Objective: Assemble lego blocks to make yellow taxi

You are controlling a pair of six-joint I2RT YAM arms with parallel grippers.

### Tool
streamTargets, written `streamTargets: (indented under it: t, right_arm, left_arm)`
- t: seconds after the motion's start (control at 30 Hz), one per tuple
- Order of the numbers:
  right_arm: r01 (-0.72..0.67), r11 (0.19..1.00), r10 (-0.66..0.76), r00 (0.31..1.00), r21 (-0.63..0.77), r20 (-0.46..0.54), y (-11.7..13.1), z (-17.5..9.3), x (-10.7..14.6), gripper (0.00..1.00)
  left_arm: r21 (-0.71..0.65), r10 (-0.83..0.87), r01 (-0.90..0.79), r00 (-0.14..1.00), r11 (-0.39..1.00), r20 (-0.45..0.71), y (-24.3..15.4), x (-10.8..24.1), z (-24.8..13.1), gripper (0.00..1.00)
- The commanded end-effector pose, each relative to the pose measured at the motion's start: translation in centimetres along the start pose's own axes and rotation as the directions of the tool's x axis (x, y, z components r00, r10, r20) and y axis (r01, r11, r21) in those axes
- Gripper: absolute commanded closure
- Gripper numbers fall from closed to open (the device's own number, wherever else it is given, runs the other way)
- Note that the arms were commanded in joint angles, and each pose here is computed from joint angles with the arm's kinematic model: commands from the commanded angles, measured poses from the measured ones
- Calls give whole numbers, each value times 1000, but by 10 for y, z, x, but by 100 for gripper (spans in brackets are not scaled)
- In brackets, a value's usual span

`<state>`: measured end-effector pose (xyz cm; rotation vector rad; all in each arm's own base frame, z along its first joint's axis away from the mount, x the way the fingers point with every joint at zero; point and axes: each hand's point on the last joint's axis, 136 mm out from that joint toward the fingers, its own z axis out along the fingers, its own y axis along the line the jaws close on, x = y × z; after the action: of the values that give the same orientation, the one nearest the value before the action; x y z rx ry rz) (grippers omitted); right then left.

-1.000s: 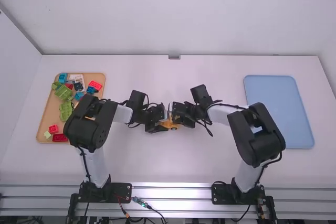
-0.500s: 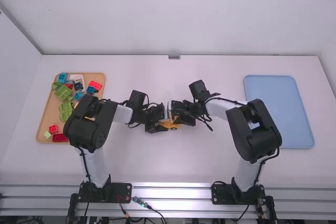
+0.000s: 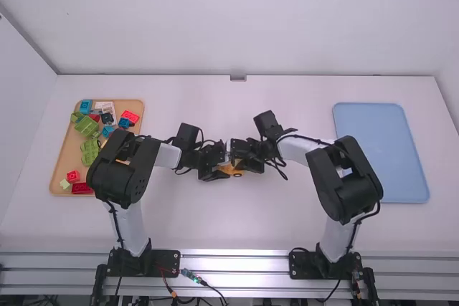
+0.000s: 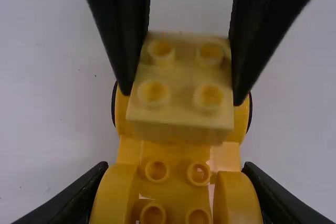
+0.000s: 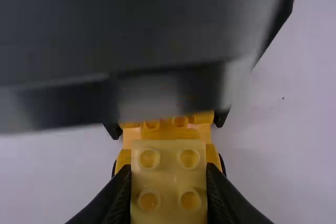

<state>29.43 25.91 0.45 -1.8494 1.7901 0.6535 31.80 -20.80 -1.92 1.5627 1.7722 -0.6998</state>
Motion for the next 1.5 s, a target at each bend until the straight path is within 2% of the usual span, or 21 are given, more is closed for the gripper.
streamTargets:
  t: [0.0,1.03,1.2,1.37,1.47]
  right_arm:
    - [-20,1000,19,998,-14,-52,7,11,7,100]
    - [-49,999,50,992,9,-115,6,9,24,100]
    - [-59,998,60,995,14,-82,1,4,25,100]
    - [2,998,3,997,-64,77,8,-6,11,100]
    - [3,997,4,995,-71,98,9,-9,12,100]
  left_arm:
    - [-23,-68,65,985,998,-156,-9,41,6,98]
    - [-22,-68,66,985,998,-157,-10,41,6,98]
    - [-25,-73,69,985,997,-154,-9,41,5,98]
    - [-26,-73,69,985,997,-156,-8,42,5,98]
    - [-25,-71,68,986,997,-153,-8,41,5,98]
